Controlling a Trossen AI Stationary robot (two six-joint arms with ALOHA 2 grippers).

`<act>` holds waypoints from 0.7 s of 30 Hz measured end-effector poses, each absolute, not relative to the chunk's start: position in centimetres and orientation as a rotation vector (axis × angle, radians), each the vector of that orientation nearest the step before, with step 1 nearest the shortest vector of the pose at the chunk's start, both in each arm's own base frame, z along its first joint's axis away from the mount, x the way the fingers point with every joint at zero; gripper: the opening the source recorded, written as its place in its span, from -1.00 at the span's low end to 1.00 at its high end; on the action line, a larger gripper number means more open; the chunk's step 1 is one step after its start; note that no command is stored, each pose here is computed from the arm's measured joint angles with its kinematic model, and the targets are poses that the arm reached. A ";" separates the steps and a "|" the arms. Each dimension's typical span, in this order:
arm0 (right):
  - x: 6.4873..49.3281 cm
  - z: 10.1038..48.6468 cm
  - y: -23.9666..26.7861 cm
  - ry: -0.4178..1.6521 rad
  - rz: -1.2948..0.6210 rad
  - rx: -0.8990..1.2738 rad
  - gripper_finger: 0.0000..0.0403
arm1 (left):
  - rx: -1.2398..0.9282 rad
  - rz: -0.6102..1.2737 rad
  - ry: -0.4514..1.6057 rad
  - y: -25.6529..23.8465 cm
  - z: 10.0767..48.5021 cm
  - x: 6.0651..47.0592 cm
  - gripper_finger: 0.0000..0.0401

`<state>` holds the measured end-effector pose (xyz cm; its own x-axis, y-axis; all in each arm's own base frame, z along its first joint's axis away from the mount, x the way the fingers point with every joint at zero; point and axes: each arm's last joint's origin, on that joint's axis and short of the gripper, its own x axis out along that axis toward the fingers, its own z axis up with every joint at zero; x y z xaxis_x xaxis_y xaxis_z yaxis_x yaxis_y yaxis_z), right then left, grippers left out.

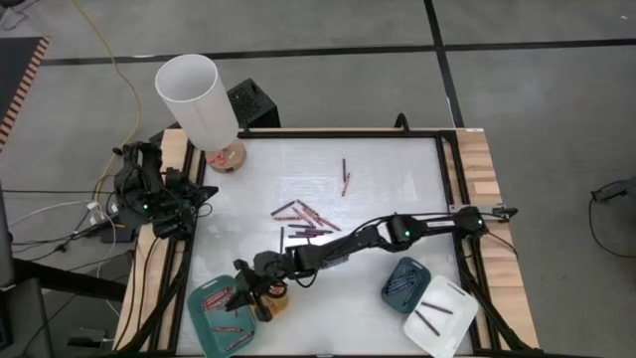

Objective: Sort crayons
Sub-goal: Put the red crayon into the blue bin, then put the purple crayon into the white bin

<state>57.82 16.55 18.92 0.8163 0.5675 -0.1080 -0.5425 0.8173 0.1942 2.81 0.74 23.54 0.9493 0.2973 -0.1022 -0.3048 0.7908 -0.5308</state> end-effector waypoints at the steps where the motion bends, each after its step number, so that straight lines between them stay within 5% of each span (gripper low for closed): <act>1: 58.0 18.2 16.4 0.174 0.589 0.165 -1.00 | -0.573 0.324 0.014 0.7 23.5 2.8 -1.00; 21: 58.3 17.5 15.6 0.187 0.567 0.168 -0.57 | -0.573 0.321 0.018 0.7 23.5 2.8 -1.00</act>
